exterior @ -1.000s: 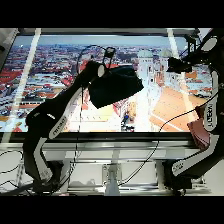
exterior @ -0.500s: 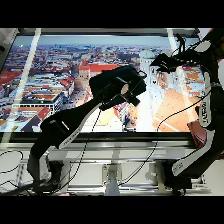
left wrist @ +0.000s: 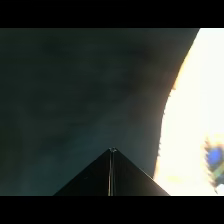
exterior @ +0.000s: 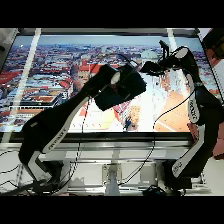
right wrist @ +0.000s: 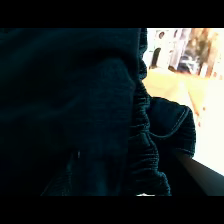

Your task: Fold the clothes and pants, and hang the long-sleeved shirts on hangers.

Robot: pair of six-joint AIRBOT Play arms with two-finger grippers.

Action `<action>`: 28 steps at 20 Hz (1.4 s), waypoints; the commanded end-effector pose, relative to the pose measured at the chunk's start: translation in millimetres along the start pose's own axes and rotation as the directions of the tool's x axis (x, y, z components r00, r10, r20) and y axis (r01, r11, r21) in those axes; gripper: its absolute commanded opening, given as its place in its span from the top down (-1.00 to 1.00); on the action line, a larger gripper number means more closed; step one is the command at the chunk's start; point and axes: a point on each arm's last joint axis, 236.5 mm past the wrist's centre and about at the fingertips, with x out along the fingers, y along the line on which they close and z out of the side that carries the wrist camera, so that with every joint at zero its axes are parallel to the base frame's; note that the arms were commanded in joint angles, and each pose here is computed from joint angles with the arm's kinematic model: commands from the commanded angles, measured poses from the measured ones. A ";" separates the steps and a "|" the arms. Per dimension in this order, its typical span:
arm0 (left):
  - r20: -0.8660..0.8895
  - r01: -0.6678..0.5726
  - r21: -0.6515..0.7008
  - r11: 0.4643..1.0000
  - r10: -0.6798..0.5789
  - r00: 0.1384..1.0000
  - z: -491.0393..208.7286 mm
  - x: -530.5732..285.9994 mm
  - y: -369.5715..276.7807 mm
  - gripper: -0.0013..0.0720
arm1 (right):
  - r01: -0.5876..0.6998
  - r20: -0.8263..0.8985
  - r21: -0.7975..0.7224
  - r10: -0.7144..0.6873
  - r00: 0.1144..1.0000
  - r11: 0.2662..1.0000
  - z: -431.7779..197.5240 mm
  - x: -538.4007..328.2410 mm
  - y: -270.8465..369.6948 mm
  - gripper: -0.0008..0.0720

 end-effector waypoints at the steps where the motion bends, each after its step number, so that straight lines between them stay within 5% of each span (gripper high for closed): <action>1: 0.068 -0.075 -0.071 0.995 0.080 0.994 7.7 -48.1 45.9 0.91 | 0.010 -0.038 -0.056 -0.012 0.999 0.998 -9.6 27.2 -7.1 -0.72; 5: 0.075 -0.095 -0.130 0.987 0.105 0.992 4.2 -59.2 70.8 0.91 | 0.090 0.006 -0.149 -0.090 0.996 0.985 6.0 46.0 -8.4 -0.71; 11: 0.074 -0.095 -0.131 0.987 0.105 0.992 3.9 -58.7 71.1 0.91 | 0.098 -0.122 -0.073 -0.106 0.987 0.993 -25.8 72.9 -24.6 -0.66; 16: 0.074 -0.095 -0.131 0.987 0.105 0.992 3.8 -58.7 71.1 0.91 | -0.065 -0.231 0.011 0.065 0.971 0.998 -52.3 71.8 8.8 -0.69; 19: 0.074 -0.094 -0.130 0.987 0.105 0.992 3.8 -58.7 70.9 0.91 | -0.270 -0.306 0.126 0.297 0.905 0.954 -73.5 71.0 57.7 -0.60; 22: 0.072 -0.095 -0.130 0.987 0.105 0.992 3.3 -58.9 71.1 0.91 | -0.288 -0.327 0.114 0.310 0.893 0.951 -87.1 91.8 83.7 -0.56; 23: 0.071 -0.095 -0.130 0.987 0.105 0.992 3.2 -59.0 71.0 0.91 | -0.287 -0.333 0.099 0.303 0.893 0.953 -91.5 100.1 93.9 -0.50; 24: 0.067 -0.094 -0.130 0.987 0.104 0.992 2.1 -58.9 70.8 0.91 | -0.295 -0.337 0.086 0.306 0.890 0.952 -94.1 104.6 104.8 -0.16; 25: 0.060 -0.094 -0.130 0.987 0.103 0.993 0.5 -58.7 70.5 0.91 | -0.304 -0.345 0.074 0.311 0.886 0.950 -97.2 106.2 115.3 0.64; 26: 0.052 -0.093 -0.130 0.987 0.101 0.994 -1.4 -58.6 70.2 0.91 | -0.308 -0.355 0.063 0.310 0.882 0.949 -100.2 105.7 122.3 0.86; 28: 0.039 -0.093 -0.130 0.987 0.099 0.994 -4.5 -58.6 69.8 0.91 | -0.317 -0.394 0.047 0.309 0.865 0.947 -109.1 97.9 130.0 0.86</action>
